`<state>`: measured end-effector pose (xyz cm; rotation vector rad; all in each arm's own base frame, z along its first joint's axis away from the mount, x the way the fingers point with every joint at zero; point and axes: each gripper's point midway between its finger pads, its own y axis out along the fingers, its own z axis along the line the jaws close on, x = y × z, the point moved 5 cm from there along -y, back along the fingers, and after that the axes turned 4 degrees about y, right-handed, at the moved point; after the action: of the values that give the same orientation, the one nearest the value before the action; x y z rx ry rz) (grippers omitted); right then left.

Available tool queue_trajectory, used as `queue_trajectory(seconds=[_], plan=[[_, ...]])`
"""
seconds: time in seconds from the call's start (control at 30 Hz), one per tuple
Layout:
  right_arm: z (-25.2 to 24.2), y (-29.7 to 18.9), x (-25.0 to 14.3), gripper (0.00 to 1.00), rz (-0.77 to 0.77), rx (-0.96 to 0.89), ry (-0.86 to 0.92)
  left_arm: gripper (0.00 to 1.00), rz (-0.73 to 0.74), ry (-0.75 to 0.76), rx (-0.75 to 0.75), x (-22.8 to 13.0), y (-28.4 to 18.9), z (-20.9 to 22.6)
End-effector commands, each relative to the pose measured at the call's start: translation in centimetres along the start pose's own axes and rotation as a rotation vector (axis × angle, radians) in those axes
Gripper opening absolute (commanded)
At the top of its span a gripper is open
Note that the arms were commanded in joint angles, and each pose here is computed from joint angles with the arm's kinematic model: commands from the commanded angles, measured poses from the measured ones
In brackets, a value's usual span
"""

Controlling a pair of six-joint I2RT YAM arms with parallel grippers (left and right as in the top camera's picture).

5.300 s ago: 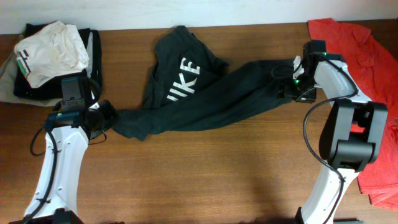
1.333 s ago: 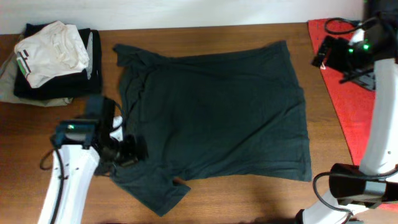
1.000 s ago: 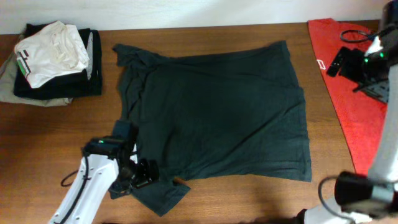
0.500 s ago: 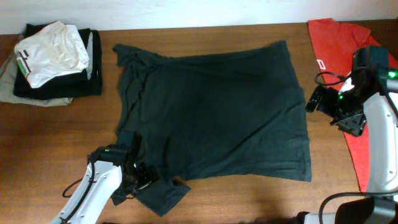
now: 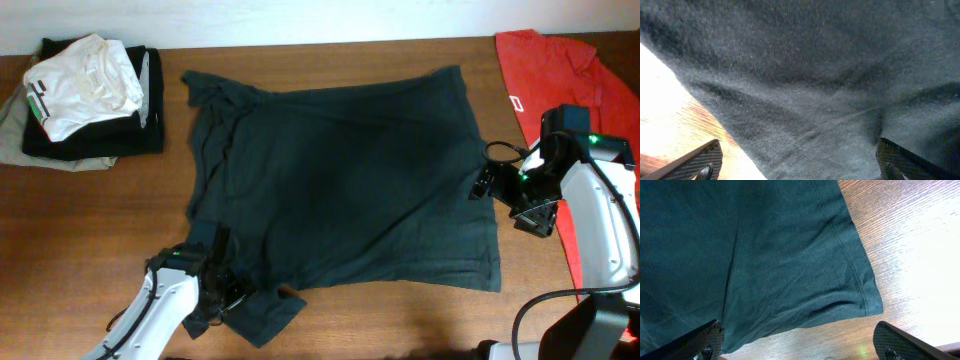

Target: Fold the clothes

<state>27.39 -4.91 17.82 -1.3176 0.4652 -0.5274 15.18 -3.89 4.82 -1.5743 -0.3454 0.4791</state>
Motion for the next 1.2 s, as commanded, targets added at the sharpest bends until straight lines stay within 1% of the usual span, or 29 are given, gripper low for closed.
queue_trajectory(seconds=[0.0, 0.13, 0.17, 0.2, 0.23, 0.27, 0.3, 0.4, 0.5, 0.53, 0.57, 0.6, 0.67, 0.7, 0.73, 0.77, 0.8, 0.83, 1.0, 1.07, 1.17], plan=[[0.3, 0.0, -0.2, 0.99, 0.007, 0.027, 0.012, 0.98, 0.022, -0.082, 0.002, -0.8, 1.1, 0.5], [1.6, 1.2, -0.9, 0.99, 0.019, 0.044, 0.048, 0.97, 0.058, -0.082, -0.024, -1.6, 1.8, 0.5], [1.9, 1.6, -1.0, 0.99, 0.017, 0.047, 0.055, 0.90, 0.064, -0.083, -0.025, -1.7, 1.8, 0.5], [2.3, 2.0, -1.1, 0.99, 0.013, 0.051, 0.053, 0.80, 0.064, -0.083, -0.025, -1.7, 1.8, 0.5], [2.8, 2.6, -1.4, 0.99, 0.012, 0.053, 0.044, 0.73, 0.065, -0.083, -0.025, -1.7, 1.8, 0.5], [2.9, 2.9, -1.5, 0.99, 0.011, 0.054, 0.037, 0.62, 0.068, -0.083, -0.028, -1.7, 1.8, 0.5], [2.9, 3.1, -1.5, 0.99, 0.010, 0.054, 0.035, 0.56, 0.070, -0.083, -0.031, -1.8, 1.8, 0.5], [2.7, 3.9, -1.5, 0.99, 0.003, 0.051, 0.034, 0.55, 0.070, -0.083, -0.031, -1.8, 1.8, 0.5], [2.0, 5.7, -2.0, 0.99, 0.017, 0.042, 0.039, 0.54, 0.070, -0.083, -0.031, -1.7, 1.8, 0.5], [1.5, 6.9, -2.5, 0.99, 0.027, 0.036, 0.041, 0.53, 0.070, -0.083, -0.031, -1.7, 1.8, 0.5], [1.0, 7.7, -2.9, 0.99, 0.036, 0.026, 0.045, 0.49, 0.070, -0.083, -0.031, -1.7, 1.8, 0.5], [0.4, 8.8, -3.5, 0.99, 0.049, 0.018, 0.048, 0.48, 0.070, -0.083, -0.031, -1.7, 1.8, 0.5], [-0.3, 9.5, -3.8, 0.99, 0.049, -0.010, 0.052, 0.43, 0.069, -0.083, -0.032, -1.7, 1.8, 0.4], [-0.7, 9.7, -3.9, 0.99, 0.043, -0.036, 0.052, 0.41, 0.068, -0.083, -0.032, -1.7, 1.8, 0.4], [-0.9, 9.8, -3.9, 0.99, 0.043, -0.049, 0.053, 0.38, 0.068, -0.083, -0.033, -1.7, 1.8, 0.4], [-1.1, 9.7, -3.9, 0.99, 0.036, -0.060, 0.054, 0.36, 0.067, -0.083, -0.034, -1.7, 1.8, 0.4], [-1.6, 9.7, -3.6, 0.99, 0.017, -0.098, 0.059, 0.36, 0.067, -0.083, -0.034, -1.7, 1.7, 0.4], [-2.8, 9.5, -3.4, 0.99, -0.006, -0.164, 0.131, 0.36, 0.067, -0.083, -0.034, -1.7, 1.7, 0.4], [-6.7, 8.6, -4.0, 1.00, 0.056, -0.252, 0.273, 0.36, 0.073, -0.082, -0.049, -1.7, 1.7, 0.2], [-7.4, 8.8, -4.3, 0.99, 0.071, -0.262, 0.297, 0.36, 0.071, -0.082, -0.051, -1.7, 1.7, 0.2], [-8.3, 10.3, -5.5, 0.95, 0.093, -0.276, 0.334, 0.36, 0.070, -0.082, -0.051, -1.7, 1.7, 0.2]])
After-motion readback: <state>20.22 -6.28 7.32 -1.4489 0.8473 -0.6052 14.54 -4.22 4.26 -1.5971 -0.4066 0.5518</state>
